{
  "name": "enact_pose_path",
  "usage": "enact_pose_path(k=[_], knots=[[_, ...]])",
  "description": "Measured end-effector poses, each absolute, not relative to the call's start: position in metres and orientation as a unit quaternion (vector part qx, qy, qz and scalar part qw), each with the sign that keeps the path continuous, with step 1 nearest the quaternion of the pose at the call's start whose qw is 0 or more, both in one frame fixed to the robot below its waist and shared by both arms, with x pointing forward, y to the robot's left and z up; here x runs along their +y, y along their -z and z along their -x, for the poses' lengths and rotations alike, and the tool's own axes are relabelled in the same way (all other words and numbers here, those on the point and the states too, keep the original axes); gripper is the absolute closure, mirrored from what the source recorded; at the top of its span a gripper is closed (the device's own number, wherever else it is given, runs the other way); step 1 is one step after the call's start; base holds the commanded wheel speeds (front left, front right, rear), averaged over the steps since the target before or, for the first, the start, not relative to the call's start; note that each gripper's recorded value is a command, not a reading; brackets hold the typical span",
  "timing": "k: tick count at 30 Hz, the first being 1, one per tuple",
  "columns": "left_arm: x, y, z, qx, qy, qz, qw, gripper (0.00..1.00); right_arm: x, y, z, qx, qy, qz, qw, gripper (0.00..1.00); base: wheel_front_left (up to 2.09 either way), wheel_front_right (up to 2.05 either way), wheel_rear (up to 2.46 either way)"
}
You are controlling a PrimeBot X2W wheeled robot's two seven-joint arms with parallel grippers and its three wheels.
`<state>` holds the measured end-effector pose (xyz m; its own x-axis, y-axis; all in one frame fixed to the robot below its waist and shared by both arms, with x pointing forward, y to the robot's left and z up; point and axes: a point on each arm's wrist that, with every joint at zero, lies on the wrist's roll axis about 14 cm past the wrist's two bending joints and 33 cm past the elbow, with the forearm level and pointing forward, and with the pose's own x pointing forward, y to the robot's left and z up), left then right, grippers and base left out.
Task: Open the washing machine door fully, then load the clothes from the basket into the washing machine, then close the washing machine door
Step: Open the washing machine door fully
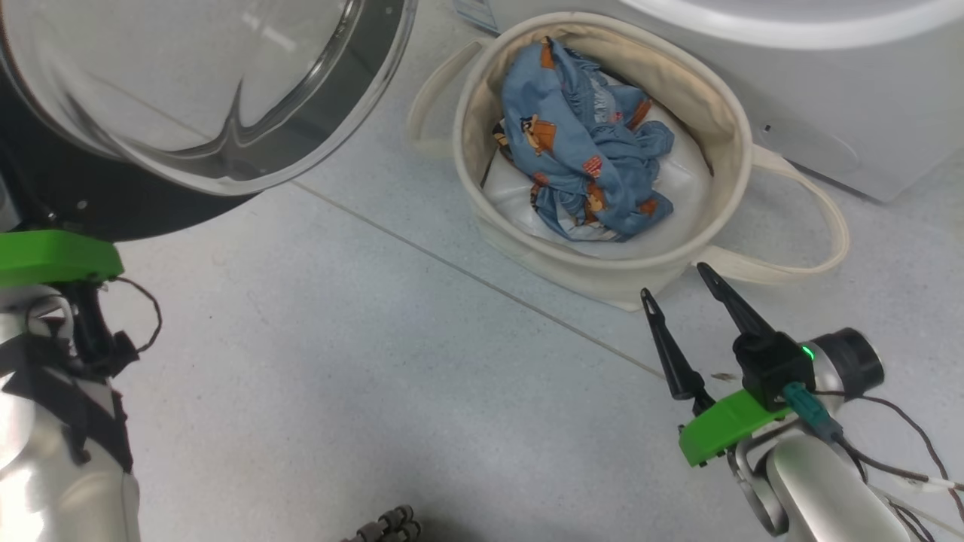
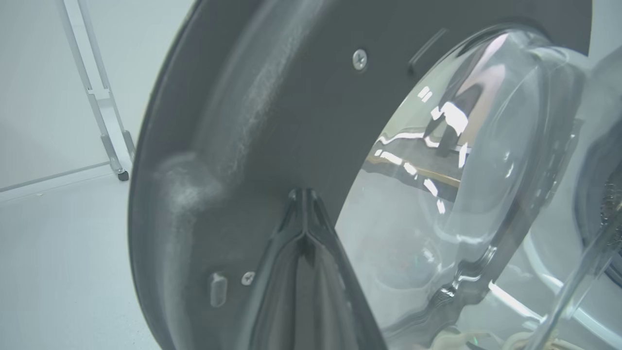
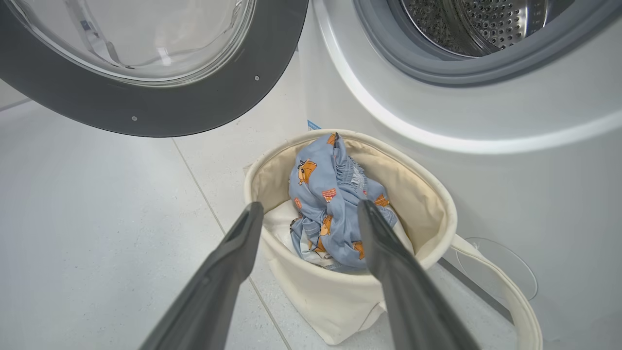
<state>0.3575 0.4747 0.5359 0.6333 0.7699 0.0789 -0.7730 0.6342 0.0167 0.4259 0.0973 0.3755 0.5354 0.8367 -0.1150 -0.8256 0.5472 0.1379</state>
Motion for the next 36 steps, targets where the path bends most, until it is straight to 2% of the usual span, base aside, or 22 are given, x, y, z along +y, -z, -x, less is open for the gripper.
enact_pose_path(k=[8,19,24,30,36], knots=[[0.455,-0.554,-0.355,-0.053,-0.401,-0.048,0.913,1.0,0.115,-0.395,-0.42,0.073,-0.491,-0.045,0.867,0.0,0.0,0.0,0.0],[0.372,-0.551,-0.335,-0.061,-0.297,-0.051,0.952,1.0,0.131,-0.467,-0.394,0.026,-0.478,-0.077,0.874,0.0,0.0,0.0,0.0],[0.315,-0.532,-0.325,-0.046,-0.224,-0.041,0.973,1.0,0.108,-0.484,-0.379,0.015,-0.445,-0.072,0.893,0.0,0.0,0.0,0.0],[0.275,-0.511,-0.306,-0.035,-0.188,0.0,0.982,1.0,0.065,-0.505,-0.364,-0.003,-0.388,-0.087,0.917,0.0,0.0,0.0,0.0],[0.232,-0.502,-0.32,-0.03,-0.13,0.018,0.991,1.0,0.021,-0.536,-0.367,-0.055,-0.328,-0.094,0.938,0.0,0.0,0.0,0.0]])
